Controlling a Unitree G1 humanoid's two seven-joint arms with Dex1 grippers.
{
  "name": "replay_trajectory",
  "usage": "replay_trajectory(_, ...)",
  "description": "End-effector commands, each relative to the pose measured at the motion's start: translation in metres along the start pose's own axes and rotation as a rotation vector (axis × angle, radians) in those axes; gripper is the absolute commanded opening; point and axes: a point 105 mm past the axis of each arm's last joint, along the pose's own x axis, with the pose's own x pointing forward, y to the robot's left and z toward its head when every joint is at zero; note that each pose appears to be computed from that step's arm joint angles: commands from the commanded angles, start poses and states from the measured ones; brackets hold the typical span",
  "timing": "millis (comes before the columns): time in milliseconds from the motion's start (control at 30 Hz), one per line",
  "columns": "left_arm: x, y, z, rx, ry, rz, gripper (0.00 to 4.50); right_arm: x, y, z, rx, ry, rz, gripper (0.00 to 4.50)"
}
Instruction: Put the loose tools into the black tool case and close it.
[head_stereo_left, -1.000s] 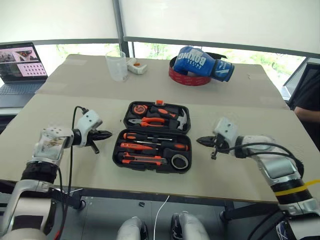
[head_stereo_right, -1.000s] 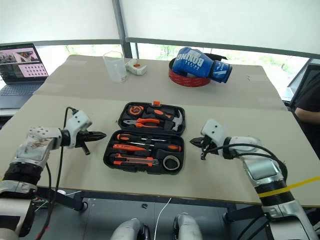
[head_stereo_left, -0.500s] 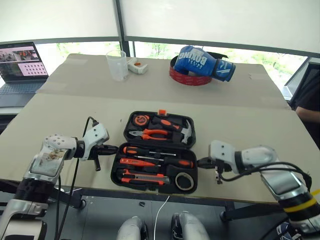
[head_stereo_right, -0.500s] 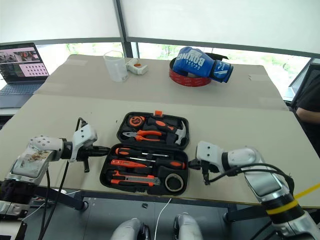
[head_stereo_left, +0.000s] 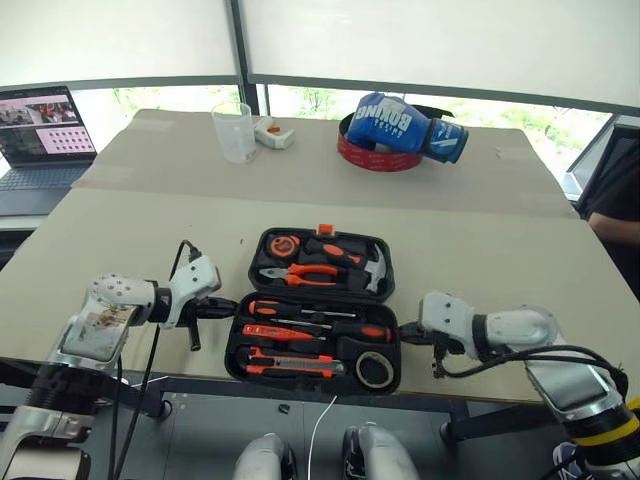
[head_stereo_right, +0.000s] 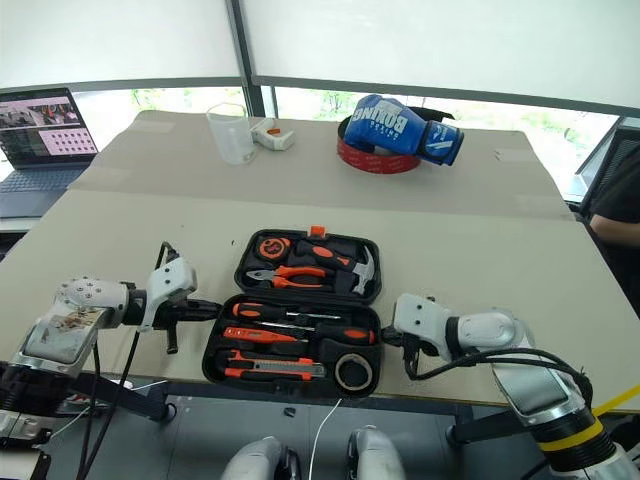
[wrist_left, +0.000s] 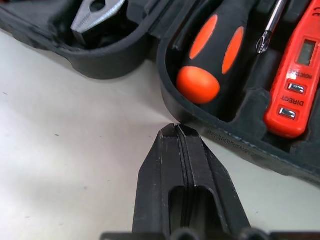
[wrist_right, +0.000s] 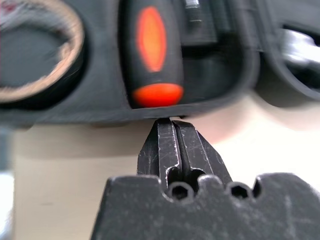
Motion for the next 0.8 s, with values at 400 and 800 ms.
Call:
replay_trajectory(400,-0.019,0.074,0.049,-0.53,-0.212,0.183,4.5,-0.011,-0.073,0.023,0.537,-0.102,-0.25,3.84)
replay_trajectory(800,0.019,0.074,0.048,-0.545,-0.178,0.173,4.5,0.025,-0.085,0.025,0.738,-0.068,-0.257,3.84)
